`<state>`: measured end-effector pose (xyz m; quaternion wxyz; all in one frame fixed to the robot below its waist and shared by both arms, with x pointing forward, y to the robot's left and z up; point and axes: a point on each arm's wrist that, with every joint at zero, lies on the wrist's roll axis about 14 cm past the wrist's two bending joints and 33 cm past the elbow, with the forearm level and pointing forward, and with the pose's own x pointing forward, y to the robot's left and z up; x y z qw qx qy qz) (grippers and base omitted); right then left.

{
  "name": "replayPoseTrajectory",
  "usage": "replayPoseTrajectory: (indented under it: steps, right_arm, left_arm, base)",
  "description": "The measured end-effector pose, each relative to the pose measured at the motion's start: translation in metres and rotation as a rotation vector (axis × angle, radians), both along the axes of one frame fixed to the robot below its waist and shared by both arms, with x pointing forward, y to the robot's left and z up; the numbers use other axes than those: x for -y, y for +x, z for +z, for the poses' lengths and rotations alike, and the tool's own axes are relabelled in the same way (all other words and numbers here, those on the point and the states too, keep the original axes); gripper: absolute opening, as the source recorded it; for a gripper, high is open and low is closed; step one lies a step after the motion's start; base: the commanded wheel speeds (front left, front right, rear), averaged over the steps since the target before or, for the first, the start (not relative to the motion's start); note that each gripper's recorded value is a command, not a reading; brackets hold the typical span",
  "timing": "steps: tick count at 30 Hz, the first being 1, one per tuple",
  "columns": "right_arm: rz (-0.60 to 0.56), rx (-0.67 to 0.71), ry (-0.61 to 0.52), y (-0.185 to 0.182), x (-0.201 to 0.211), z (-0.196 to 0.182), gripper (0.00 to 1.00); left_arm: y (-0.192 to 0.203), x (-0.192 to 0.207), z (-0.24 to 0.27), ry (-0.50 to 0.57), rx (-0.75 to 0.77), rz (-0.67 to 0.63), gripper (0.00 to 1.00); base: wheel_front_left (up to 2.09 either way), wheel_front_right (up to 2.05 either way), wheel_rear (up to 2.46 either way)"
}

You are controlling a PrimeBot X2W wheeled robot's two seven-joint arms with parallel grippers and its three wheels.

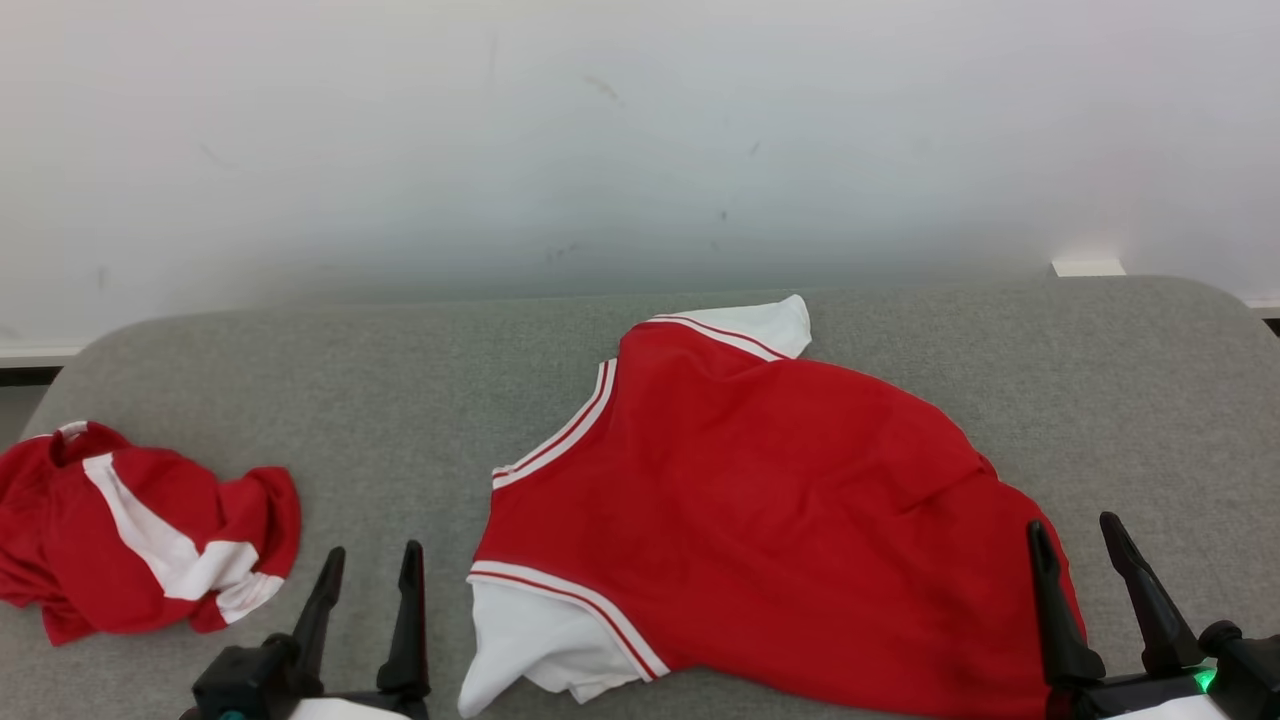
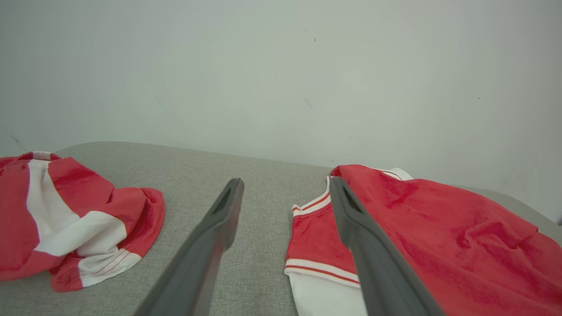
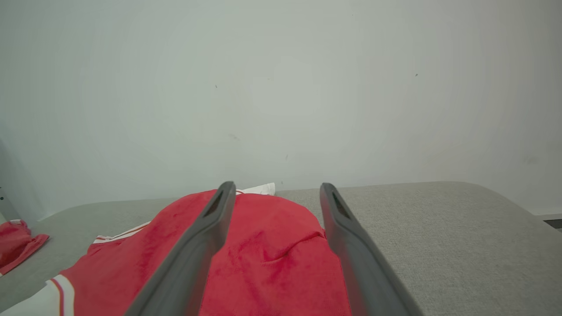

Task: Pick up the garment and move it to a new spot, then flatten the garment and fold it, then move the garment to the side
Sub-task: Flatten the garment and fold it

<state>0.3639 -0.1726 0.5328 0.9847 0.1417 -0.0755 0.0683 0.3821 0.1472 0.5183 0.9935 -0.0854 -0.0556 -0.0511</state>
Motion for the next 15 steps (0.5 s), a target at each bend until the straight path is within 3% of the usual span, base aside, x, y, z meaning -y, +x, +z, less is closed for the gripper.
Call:
replayPoseTrajectory:
  steps: [11, 15]
  right_arm:
    - [0.006, -0.005, -0.027, -0.001, 0.002, -0.002, 1.00]
    - [0.006, -0.058, -0.078, -0.008, 0.013, -0.018, 1.00]
  left_arm:
    - [-0.001, 0.003, 0.001, -0.002, 0.002, -0.008, 1.00]
    - [-0.003, 0.015, 0.004, -0.036, 0.012, -0.061, 1.00]
  base:
    - [0.00, 0.00, 0.00]
    - [0.00, 0.00, 0.00]
